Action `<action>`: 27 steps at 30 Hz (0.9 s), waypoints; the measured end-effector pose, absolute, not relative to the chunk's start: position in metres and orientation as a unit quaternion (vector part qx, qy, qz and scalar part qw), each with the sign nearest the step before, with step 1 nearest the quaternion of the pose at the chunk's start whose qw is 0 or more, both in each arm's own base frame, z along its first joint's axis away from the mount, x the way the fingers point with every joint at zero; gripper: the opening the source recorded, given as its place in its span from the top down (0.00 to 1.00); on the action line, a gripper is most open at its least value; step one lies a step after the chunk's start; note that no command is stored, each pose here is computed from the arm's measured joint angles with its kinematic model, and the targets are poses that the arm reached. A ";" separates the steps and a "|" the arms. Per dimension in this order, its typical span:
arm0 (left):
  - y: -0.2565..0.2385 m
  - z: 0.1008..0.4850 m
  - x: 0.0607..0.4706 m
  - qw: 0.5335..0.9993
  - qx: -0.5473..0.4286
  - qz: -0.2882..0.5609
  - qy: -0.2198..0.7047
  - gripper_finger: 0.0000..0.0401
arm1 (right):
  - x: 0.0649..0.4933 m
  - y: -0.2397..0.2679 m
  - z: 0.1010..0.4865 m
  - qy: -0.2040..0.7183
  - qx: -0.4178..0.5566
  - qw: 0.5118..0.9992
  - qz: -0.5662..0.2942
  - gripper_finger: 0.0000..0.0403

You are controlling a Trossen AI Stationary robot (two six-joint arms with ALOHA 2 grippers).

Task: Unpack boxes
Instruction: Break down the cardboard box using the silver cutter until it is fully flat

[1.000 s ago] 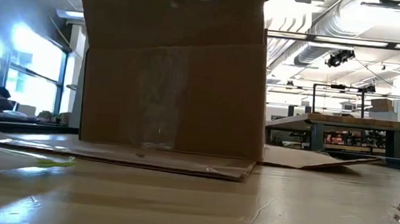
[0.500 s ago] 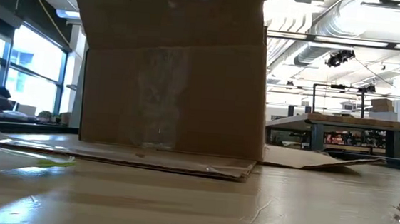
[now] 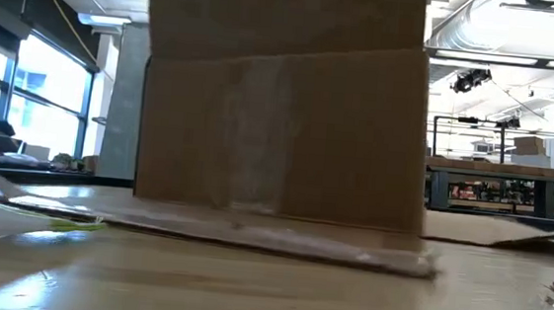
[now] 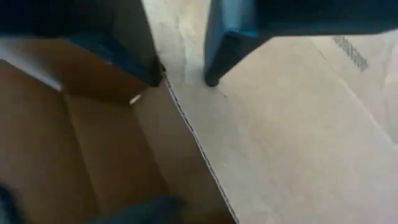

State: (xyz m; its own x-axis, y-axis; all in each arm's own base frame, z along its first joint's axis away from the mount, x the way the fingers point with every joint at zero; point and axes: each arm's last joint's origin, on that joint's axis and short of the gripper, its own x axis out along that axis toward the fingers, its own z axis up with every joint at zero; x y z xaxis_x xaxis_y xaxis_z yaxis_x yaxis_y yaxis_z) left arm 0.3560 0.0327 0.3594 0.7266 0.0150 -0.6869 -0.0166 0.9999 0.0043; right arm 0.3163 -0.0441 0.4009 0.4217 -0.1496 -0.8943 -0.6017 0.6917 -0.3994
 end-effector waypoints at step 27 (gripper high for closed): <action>0.016 0.454 0.257 0.965 0.062 0.119 0.225 0.61 | 0.270 0.023 0.441 0.473 -0.345 0.810 0.034 1.00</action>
